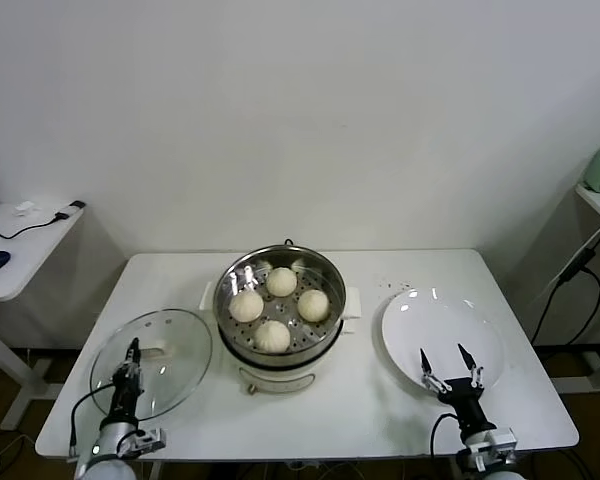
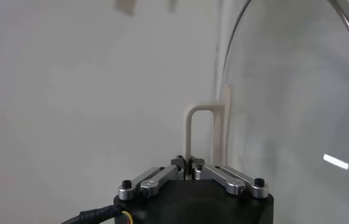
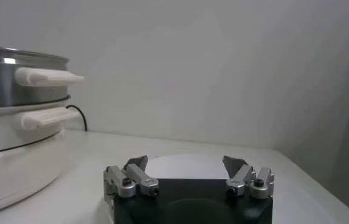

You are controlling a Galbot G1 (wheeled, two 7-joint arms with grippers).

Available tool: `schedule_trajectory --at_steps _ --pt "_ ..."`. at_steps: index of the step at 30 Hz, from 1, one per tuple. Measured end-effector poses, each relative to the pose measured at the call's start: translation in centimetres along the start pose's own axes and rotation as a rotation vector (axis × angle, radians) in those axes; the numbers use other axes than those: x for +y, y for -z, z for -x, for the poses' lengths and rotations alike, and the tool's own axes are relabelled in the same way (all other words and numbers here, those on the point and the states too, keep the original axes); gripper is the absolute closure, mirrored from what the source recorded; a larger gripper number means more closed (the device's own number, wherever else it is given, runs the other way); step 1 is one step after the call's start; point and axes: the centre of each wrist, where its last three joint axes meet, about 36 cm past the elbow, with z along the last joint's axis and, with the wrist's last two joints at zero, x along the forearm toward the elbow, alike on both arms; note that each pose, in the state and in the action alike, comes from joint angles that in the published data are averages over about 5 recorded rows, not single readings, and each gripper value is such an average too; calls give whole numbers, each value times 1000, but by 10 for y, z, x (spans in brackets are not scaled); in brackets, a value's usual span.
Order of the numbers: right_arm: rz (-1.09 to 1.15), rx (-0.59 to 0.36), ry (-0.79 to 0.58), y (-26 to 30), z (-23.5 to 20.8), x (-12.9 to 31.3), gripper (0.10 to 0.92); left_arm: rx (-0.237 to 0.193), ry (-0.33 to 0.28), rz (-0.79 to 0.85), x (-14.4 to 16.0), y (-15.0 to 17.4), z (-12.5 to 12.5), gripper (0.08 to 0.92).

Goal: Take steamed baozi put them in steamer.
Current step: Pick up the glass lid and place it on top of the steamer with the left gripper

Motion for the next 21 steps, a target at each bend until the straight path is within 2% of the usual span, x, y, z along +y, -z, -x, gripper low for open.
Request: schedule_trajectory --at_steps 8,12,16,21 --pt "-11 -11 -29 3 7 -6 199 2 38 -39 68 -18 2 862" --pt "-25 -13 -41 5 11 -9 200 -5 52 -63 107 -16 9 862" --pt "-44 -10 -45 7 13 -11 199 -12 62 -95 141 -1 15 862" --pt "-67 7 -34 7 11 -11 200 -33 70 -140 173 36 18 862"
